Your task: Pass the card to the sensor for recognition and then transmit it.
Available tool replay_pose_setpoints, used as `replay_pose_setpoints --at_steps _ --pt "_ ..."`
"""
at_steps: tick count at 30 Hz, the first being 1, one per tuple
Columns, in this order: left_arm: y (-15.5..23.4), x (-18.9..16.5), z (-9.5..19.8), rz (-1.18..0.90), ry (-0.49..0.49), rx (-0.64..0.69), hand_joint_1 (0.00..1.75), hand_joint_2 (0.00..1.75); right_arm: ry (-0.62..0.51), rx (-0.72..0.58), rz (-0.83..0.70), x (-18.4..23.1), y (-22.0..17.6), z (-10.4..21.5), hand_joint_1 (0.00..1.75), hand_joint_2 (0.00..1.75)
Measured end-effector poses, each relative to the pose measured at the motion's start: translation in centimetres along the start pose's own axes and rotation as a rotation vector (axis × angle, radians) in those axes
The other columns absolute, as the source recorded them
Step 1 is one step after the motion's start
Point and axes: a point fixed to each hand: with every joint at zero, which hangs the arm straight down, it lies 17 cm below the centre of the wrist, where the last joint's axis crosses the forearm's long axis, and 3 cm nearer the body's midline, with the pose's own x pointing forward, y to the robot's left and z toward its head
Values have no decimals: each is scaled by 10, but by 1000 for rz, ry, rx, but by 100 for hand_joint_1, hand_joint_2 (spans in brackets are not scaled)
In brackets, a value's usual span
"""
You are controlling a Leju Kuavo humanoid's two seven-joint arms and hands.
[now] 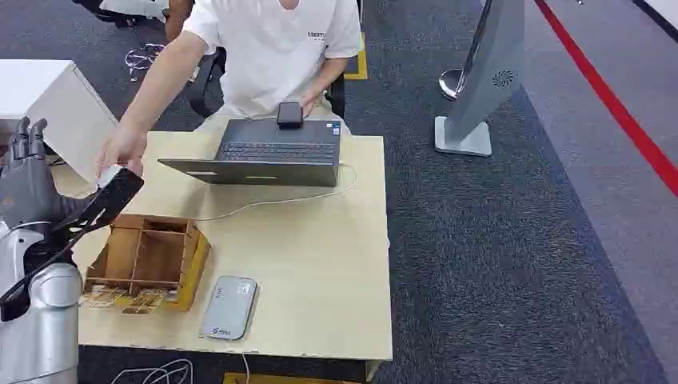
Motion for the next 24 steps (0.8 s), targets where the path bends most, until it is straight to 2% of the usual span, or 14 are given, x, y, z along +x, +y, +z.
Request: replay_pose_setpoints --at_steps 5,6,11,24 --pt "-6 -10 -12 -181 39 -33 0 175 13 14 25 -2 1 0 0 175" --pt "-7 -12 -13 -209 46 -35 175 175 13 15 28 -2 0 0 0 175" --pt "-7 -14 -16 -293 59 -37 175 175 22 21 49 -4 0 -1 0 175" --pt "-12 -5 -15 -294 37 -39 175 175 28 21 67 -5 -2 -1 0 175"
